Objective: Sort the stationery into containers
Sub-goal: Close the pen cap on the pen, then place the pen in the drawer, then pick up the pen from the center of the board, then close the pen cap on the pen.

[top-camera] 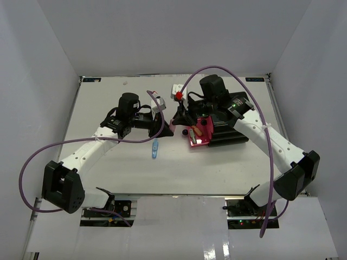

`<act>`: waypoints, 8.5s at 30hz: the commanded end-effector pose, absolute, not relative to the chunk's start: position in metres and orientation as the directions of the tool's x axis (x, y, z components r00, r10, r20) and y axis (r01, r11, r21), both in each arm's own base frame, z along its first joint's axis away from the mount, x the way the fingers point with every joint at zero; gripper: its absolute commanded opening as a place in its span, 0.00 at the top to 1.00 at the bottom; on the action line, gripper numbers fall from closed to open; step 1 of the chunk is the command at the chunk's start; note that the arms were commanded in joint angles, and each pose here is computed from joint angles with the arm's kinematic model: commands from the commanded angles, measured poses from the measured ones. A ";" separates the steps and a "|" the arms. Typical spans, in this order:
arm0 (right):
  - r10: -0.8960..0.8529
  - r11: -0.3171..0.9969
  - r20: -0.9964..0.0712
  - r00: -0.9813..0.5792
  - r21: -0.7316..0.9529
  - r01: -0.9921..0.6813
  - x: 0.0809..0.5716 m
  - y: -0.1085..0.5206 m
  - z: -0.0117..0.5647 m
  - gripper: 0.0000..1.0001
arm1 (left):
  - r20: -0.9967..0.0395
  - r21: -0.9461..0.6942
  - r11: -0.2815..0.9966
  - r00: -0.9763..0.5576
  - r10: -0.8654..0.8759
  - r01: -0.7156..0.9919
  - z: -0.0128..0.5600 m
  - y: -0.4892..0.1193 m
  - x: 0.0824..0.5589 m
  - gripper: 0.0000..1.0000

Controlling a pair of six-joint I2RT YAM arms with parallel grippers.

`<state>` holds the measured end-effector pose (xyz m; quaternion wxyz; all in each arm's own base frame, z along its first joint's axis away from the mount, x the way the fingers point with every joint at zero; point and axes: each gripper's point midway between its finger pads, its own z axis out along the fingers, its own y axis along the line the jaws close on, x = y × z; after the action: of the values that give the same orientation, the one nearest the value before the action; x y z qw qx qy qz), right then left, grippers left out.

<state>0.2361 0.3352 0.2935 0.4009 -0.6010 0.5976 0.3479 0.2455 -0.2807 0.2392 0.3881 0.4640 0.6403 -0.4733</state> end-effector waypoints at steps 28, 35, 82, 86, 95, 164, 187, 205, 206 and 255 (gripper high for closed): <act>-0.523 0.034 -0.847 -0.096 0.092 -0.995 0.203 0.337 0.262 0.92 | -0.995 -0.003 0.079 -0.011 0.098 0.997 0.308 -0.281 0.242 0.78; -0.488 0.047 -0.868 -0.089 0.076 -0.996 0.209 0.344 0.271 0.92 | -0.995 -0.016 0.080 -0.024 0.100 0.997 0.304 -0.280 0.239 0.57; -0.625 0.723 -0.546 -0.558 -0.136 -0.677 0.323 0.256 0.139 0.92 | -0.931 -0.043 0.887 -0.341 0.132 0.460 0.195 -0.161 0.321 0.02; -0.614 0.749 -0.516 -0.597 -0.142 -0.647 0.331 0.253 0.133 0.92 | -0.932 -0.034 0.895 -0.337 0.132 0.444 0.196 -0.157 0.322 0.02; -0.583 0.788 -0.495 -0.644 -0.153 -0.596 0.357 0.252 0.124 0.72 | -0.927 -0.035 0.902 -0.351 0.132 0.430 0.193 -0.155 0.323 0.02; -0.118 0.832 -0.983 -0.137 -0.023 -0.554 0.243 0.173 0.253 0.10 | -0.607 -0.111 0.994 -0.793 -0.056 0.015 0.050 -0.192 0.288 0.30; -0.137 0.818 -0.978 -0.161 -0.020 -0.575 0.244 0.179 0.243 0.09 | -0.518 -0.089 0.996 -0.854 -0.037 0.011 0.022 -0.190 0.252 0.41; -0.137 0.796 -0.977 -0.161 -0.012 -0.605 0.241 0.186 0.246 0.09 | -0.655 -0.084 0.982 -0.752 0.073 0.169 0.064 -0.202 0.277 0.87; -0.136 0.787 -0.978 -0.160 -0.009 -0.617 0.240 0.188 0.247 0.08 | -0.673 -0.083 0.979 -0.734 0.084 0.188 0.071 -0.204 0.281 0.87; 0.104 0.440 -0.875 -0.472 0.466 -0.767 0.263 0.325 0.320 0.34 | -0.974 0.203 0.560 0.107 0.199 0.803 0.264 -0.263 0.254 0.83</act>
<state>0.2601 0.3195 0.2900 0.4324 -0.2275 0.7443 0.4553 0.2608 -0.2613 0.2531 0.6143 0.3971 0.6411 -0.2322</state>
